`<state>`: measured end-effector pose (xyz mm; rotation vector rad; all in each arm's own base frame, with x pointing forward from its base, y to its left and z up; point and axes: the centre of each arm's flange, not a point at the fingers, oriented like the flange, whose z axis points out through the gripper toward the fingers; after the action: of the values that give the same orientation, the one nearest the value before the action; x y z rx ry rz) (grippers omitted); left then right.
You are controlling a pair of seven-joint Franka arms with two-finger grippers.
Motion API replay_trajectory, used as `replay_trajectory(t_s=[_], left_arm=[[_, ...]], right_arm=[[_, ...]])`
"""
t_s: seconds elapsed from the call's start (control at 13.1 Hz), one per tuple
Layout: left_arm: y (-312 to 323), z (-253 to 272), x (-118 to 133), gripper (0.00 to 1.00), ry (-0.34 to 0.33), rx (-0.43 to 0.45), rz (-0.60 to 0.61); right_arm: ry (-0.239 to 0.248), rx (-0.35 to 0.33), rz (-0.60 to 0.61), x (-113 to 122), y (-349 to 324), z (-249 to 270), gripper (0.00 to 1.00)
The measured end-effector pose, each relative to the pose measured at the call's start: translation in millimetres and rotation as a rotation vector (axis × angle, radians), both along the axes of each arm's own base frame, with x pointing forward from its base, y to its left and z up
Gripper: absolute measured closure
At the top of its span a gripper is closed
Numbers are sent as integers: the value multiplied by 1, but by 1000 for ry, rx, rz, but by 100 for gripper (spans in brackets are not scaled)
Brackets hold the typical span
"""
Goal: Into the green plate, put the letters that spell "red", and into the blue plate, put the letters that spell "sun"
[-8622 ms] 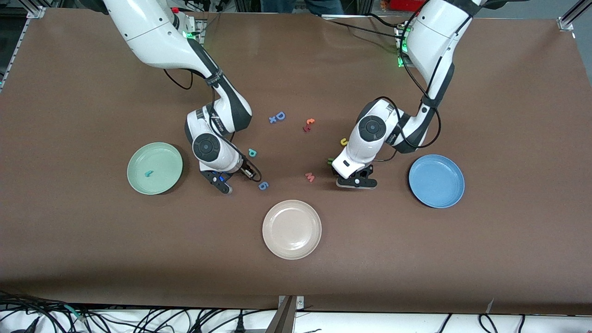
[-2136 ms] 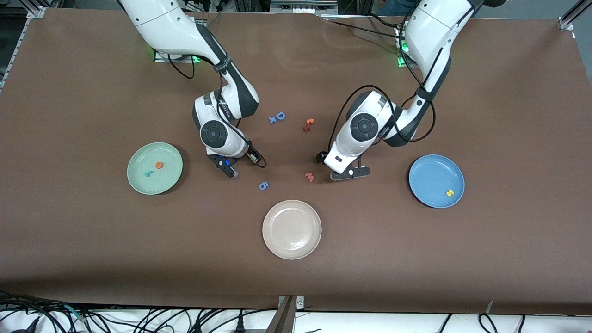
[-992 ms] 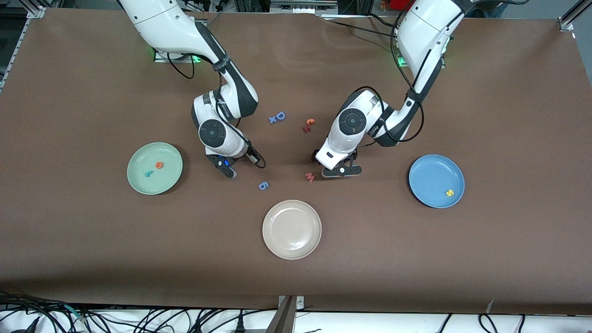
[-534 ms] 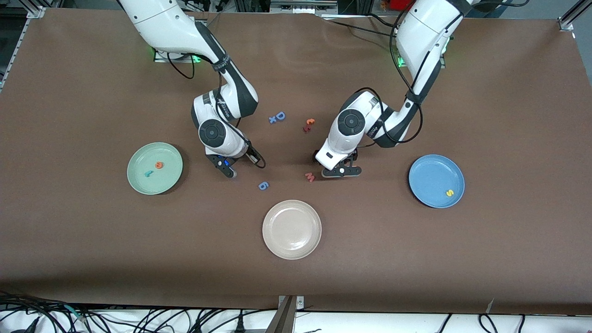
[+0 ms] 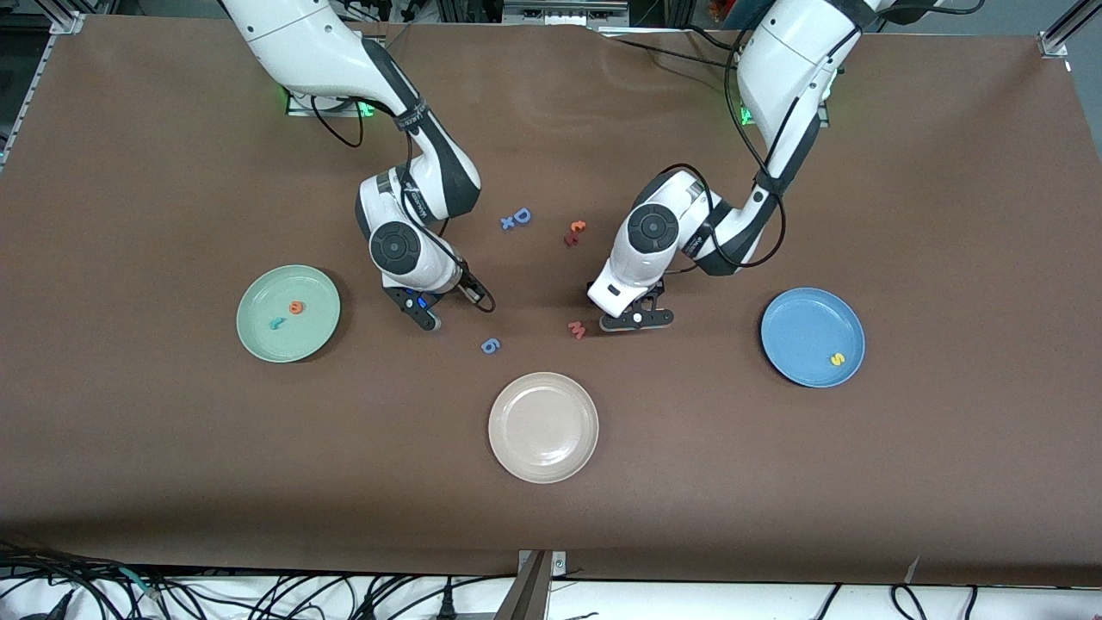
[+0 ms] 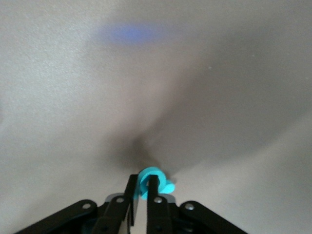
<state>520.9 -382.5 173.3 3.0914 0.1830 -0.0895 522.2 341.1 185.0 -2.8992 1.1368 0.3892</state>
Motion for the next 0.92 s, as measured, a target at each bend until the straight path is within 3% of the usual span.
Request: replay_trajectory(t_s=[0.08, 0.23, 0.38, 0.46, 0.84, 0.92], left_arm=[[0, 0, 0, 44, 1, 1, 9], [0, 0, 0, 56, 1, 1, 18], [0, 0, 0, 58, 1, 1, 22], [0, 0, 0, 58, 1, 1, 30], [0, 0, 0, 61, 2, 2, 44], [-1, 0, 0, 65, 1, 2, 44]], right_arm=[[8, -3, 2, -1, 0, 0, 87], [14, -9, 5, -3, -1, -3, 87], [18, -11, 6, -3, -2, -4, 87], [18, -11, 6, -3, -2, -4, 82], [21, -15, 8, -4, -2, -5, 30], [21, -15, 8, -4, -2, -5, 29]])
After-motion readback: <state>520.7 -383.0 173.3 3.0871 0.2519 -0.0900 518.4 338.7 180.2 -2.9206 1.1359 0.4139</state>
